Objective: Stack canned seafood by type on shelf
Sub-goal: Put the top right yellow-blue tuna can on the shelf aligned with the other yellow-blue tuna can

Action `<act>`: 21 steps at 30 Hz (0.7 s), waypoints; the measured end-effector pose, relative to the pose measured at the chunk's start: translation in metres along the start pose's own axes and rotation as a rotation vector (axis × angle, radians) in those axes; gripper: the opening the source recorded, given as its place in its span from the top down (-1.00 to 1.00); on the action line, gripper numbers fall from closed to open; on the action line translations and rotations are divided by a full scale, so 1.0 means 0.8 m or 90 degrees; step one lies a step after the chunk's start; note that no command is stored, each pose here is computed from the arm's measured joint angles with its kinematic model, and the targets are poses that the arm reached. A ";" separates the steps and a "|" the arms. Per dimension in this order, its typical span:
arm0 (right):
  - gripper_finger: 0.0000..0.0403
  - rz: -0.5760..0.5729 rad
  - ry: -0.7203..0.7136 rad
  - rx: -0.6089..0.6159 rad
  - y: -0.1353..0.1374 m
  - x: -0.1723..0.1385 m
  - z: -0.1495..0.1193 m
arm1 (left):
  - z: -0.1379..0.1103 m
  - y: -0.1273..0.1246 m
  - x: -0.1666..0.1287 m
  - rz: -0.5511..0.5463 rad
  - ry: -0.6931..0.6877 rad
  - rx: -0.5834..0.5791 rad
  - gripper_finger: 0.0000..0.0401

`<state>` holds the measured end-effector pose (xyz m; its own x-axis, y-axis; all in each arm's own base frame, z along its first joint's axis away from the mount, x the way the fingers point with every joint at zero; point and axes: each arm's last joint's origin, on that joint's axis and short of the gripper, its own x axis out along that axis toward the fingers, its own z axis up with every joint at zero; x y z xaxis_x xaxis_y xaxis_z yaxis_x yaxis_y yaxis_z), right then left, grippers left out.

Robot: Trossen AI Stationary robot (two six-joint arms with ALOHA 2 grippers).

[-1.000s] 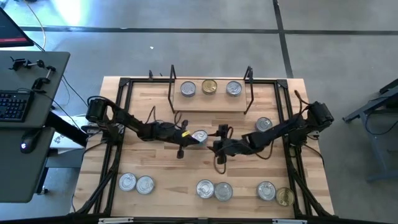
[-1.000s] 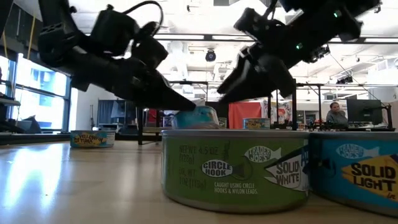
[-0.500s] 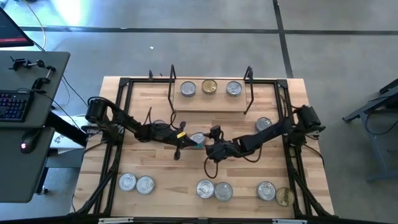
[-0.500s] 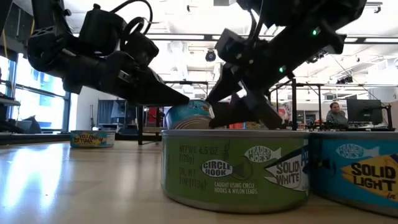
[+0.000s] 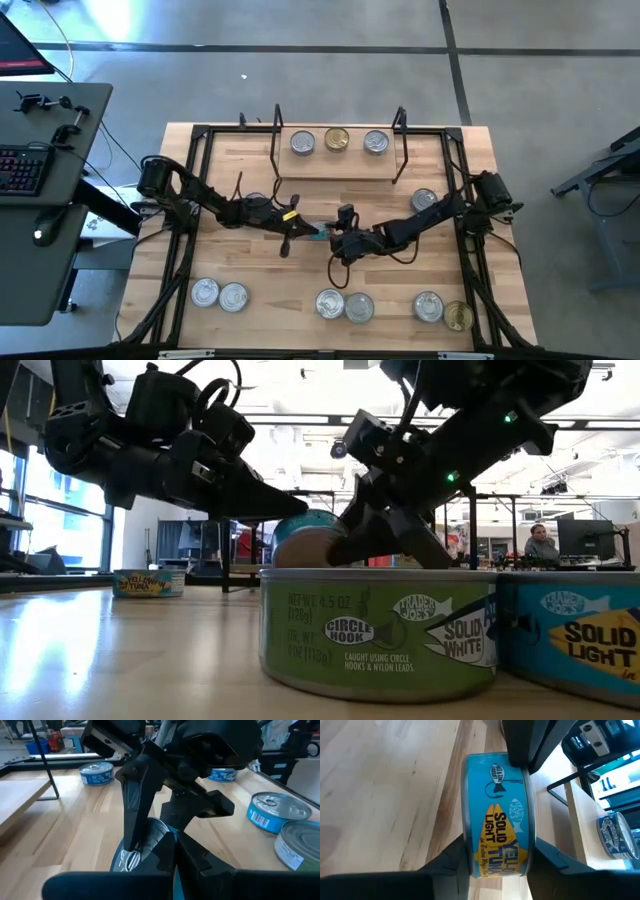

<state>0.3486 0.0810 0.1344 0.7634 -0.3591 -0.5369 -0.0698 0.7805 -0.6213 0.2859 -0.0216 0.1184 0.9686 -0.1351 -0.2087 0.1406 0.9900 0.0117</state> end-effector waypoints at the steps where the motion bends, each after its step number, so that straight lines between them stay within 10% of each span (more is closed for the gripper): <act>1: 0.38 0.001 0.002 0.004 0.000 -0.003 0.002 | 0.002 0.000 0.000 0.000 -0.005 -0.004 1.00; 12: 0.38 -0.105 0.264 0.089 -0.070 -0.060 0.051 | 0.035 -0.008 -0.020 0.062 0.010 -0.004 0.99; 21: 0.38 -0.223 0.444 0.173 -0.134 -0.042 -0.002 | 0.041 -0.027 -0.031 0.126 0.052 0.041 0.99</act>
<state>0.3290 0.0087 0.2179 0.1326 -0.7697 -0.6245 0.3239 0.6291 -0.7067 0.2659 -0.0408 0.1552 0.9592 0.0681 -0.2743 -0.0356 0.9919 0.1218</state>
